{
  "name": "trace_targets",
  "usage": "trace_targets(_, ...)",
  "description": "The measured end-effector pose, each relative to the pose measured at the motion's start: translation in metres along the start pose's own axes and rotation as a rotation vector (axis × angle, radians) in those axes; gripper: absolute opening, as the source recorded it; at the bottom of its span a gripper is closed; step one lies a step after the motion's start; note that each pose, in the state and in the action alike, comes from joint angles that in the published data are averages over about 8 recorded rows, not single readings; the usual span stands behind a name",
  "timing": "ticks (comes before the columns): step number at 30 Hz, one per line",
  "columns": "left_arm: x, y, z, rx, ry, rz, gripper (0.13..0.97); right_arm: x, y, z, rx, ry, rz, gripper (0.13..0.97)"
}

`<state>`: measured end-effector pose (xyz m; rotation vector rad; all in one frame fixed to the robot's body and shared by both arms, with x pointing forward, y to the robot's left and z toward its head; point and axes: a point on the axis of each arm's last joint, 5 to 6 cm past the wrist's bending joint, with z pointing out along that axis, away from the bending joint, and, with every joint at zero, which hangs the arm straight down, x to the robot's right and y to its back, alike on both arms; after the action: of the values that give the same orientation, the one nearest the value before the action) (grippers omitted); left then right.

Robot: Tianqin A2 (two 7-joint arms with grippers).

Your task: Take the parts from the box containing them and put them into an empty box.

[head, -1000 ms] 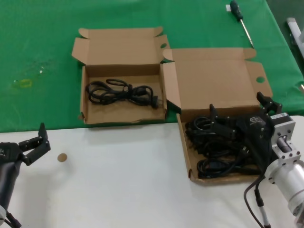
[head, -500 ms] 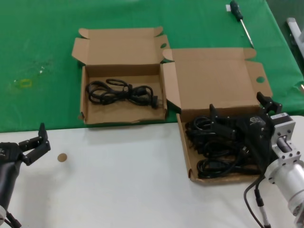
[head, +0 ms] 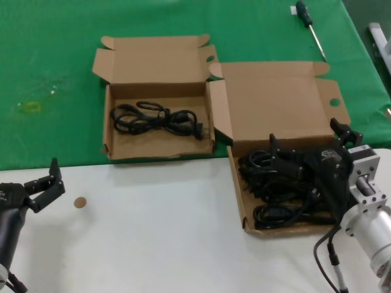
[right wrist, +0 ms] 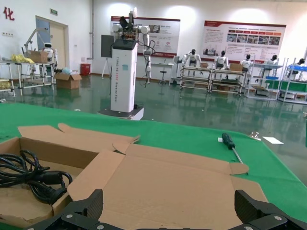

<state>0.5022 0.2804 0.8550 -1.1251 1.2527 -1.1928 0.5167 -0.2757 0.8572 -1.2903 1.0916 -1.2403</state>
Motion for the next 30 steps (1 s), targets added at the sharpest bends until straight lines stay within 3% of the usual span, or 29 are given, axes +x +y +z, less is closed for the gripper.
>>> trace_targets(30, 0.0, 0.0, 0.0, 0.0, 0.0, 0.0, 0.966, 0.0, 0.0, 0.0, 0.0, 0.0, 0.0, 0.966)
